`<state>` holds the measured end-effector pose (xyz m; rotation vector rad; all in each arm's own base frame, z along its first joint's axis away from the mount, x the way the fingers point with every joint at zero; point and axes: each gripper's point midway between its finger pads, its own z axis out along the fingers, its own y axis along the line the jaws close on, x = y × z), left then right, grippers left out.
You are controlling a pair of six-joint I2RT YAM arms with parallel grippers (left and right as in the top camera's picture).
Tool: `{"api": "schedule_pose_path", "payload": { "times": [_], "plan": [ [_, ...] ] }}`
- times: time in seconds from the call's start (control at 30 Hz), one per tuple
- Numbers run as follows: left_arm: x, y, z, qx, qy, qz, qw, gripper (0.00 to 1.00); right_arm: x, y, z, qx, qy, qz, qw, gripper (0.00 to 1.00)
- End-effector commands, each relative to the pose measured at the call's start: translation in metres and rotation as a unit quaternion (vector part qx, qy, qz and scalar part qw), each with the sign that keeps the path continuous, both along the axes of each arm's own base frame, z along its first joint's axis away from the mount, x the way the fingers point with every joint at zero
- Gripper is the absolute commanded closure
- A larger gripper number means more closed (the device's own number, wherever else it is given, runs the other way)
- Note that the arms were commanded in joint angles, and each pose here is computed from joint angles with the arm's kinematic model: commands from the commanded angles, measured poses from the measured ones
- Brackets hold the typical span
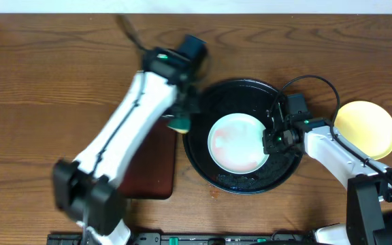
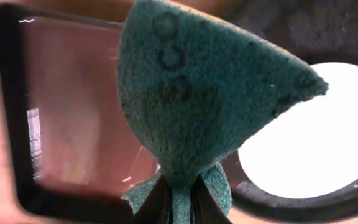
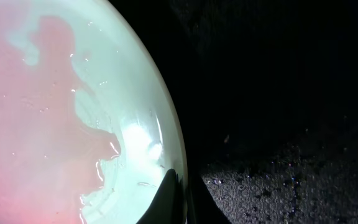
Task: Clean dirty plates on tray and stack at the side
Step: 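Return the sponge in the left gripper over the brown tray, then tilt the pale green plate up with the right gripper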
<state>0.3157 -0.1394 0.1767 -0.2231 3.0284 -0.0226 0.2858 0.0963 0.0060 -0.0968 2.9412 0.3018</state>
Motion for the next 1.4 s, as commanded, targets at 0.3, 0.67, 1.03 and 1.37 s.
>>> {"api": "schedule_pose_path", "payload": {
  "times": [0.3, 0.67, 1.03, 1.37],
  "plan": [
    [-0.030, 0.103, -0.052, 0.045, 0.097, 0.100, 0.989, 0.92, 0.031, -0.004, 0.106, -0.044, -0.155, 0.008, 0.987, 0.99],
    [-0.049, 0.107, -0.099, 0.052, 0.123, 0.100, 0.986, 0.92, 0.017, -0.005, 0.176, -0.215, -0.296, 0.078, 0.928, 0.99],
    [-0.049, 0.107, -0.099, 0.052, 0.122, 0.100, 0.986, 0.87, -0.009, 0.032, 0.220, -0.347, -0.393, 0.176, 0.833, 0.99],
    [-0.049, 0.107, -0.099, 0.052, 0.122, 0.100, 0.986, 0.87, -0.026, 0.056, 0.240, -0.385, -0.439, 0.212, 0.784, 0.99]
  ]
}}
